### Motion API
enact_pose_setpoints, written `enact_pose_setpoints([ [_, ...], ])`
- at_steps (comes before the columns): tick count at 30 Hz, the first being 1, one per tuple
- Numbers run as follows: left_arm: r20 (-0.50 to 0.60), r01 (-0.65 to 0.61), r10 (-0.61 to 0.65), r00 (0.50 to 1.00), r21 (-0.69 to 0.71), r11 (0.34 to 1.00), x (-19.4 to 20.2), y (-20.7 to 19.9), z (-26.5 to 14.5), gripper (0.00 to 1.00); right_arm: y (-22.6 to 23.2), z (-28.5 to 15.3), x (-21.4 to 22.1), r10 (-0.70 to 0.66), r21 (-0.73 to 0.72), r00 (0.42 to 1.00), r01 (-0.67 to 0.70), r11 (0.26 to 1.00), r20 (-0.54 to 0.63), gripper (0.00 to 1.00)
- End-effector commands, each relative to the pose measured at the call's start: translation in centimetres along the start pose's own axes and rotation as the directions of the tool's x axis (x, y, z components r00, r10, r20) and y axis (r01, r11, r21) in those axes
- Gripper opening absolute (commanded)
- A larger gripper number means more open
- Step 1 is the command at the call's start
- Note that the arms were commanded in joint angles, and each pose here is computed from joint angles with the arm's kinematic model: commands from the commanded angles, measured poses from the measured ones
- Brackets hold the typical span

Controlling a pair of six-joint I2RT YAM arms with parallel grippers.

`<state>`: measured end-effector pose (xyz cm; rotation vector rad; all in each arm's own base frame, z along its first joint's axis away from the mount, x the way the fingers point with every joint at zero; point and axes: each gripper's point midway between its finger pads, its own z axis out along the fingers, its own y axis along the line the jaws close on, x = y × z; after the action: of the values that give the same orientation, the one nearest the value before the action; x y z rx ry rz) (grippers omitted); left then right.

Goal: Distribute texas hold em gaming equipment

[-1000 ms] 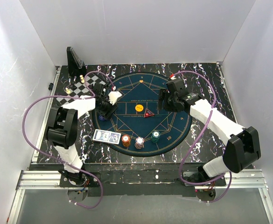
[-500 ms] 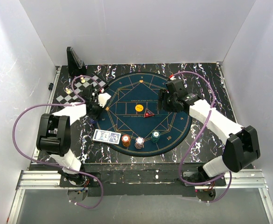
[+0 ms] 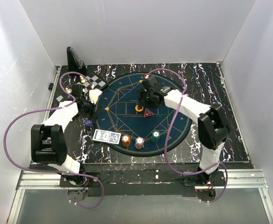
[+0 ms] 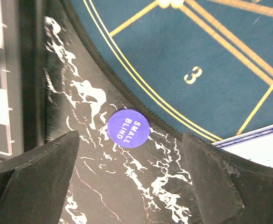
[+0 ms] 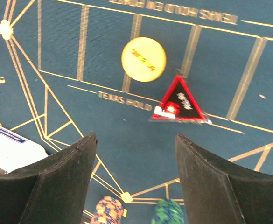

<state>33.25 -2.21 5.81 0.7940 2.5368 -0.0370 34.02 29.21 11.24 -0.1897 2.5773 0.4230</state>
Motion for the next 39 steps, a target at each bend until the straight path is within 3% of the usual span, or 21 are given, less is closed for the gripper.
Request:
enact_pose_setpoints([
  [1, 0.143, 0.020, -0.026, 0.989, 0.048, 0.999, -4.8, -0.6, -5.8, 0.96, 3.7, 1.0, -1.0, -0.060, -0.056, 0.998, 0.059, 0.997, -0.006, 0.75],
  [8, 0.173, 0.009, -0.032, 0.984, 0.131, 0.991, -6.0, -2.1, -8.7, 0.96, 4.8, 4.9, 0.6, -0.062, -0.065, 0.994, 0.057, 0.996, -0.088, 0.67],
  [18, 0.169, 0.002, -0.025, 0.985, 0.137, 0.991, -5.9, -2.3, -9.1, 0.95, 2.9, 8.0, 1.9, -0.056, 0.030, 0.989, 0.060, 0.998, -0.135, 0.61],
  [32, 0.141, -0.032, 0.014, 0.990, 0.127, 0.991, -5.3, -2.1, -9.6, 0.96, -3.6, 11.2, -5.0, 0.046, 0.151, 0.998, -0.038, 0.988, -0.050, 0.52],
  [37, 0.138, -0.045, 0.028, 0.990, 0.120, 0.992, -4.9, -2.2, -9.7, 0.96, -3.5, 10.9, -7.8, 0.011, 0.181, 1.000, -0.007, 0.983, -0.018, 0.50],
  [39, 0.140, -0.047, 0.031, 0.990, 0.115, 0.992, -4.9, -2.1, -9.8, 0.96, -2.3, 9.5, -8.5, -0.005, 0.156, 1.000, 0.004, 0.988, 0.009, 0.55],
])
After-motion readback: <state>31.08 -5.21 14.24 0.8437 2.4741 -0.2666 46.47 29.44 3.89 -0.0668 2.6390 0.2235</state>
